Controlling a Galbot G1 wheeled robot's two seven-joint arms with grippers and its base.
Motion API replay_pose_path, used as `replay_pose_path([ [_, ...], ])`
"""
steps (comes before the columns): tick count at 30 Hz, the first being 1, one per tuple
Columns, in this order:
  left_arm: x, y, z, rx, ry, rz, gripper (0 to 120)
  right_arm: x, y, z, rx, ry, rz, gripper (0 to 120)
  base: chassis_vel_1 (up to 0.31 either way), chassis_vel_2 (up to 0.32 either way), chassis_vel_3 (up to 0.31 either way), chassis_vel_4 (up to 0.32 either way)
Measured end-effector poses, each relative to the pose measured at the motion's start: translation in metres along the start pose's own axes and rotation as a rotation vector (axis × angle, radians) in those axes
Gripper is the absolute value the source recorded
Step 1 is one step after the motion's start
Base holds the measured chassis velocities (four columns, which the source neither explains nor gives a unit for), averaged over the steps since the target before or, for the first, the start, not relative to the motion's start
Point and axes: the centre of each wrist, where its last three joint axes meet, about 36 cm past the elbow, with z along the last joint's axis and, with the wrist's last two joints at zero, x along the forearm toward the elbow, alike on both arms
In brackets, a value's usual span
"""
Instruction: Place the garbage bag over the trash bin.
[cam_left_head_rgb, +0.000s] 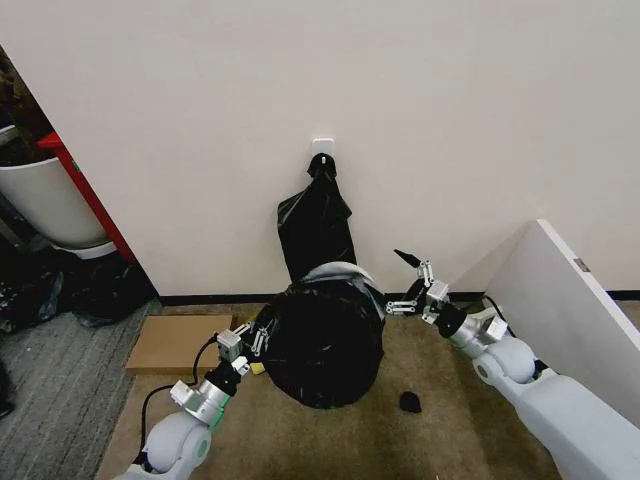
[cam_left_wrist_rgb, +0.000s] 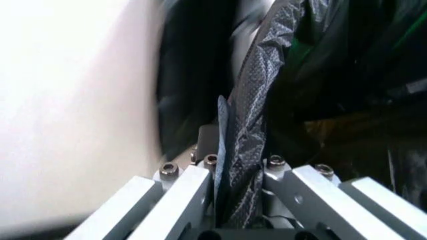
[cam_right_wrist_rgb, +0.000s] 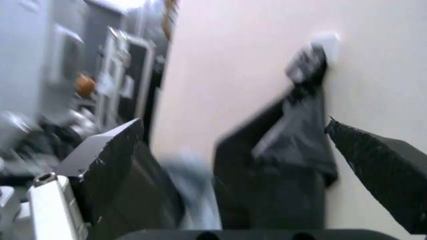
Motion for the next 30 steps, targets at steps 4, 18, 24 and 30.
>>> replay_pose_path([
  [4, -0.004, -0.012, -0.008, 0.11, 0.076, -0.096, 0, -0.016, 0.016, -0.008, 0.011, -0.09, 0.026, 100, 0.0, 0.0, 0.0, 0.0],
  [18, -0.02, -0.068, -0.073, 0.407, 0.403, -0.382, 0, -0.058, 0.075, -0.005, 0.342, -0.033, 0.294, 100, 0.0, 0.0, 0.0, 0.0],
  [24, -0.026, -0.078, -0.087, 0.55, 0.618, -0.489, 0, -0.05, 0.091, -0.002, 0.347, -0.026, 0.322, 100, 0.0, 0.0, 0.0, 0.0],
  [30, -0.022, -0.09, -0.078, 0.493, 0.658, -0.49, 0, -0.054, 0.097, -0.001, 0.332, -0.034, 0.313, 100, 0.0, 0.0, 0.0, 0.0],
])
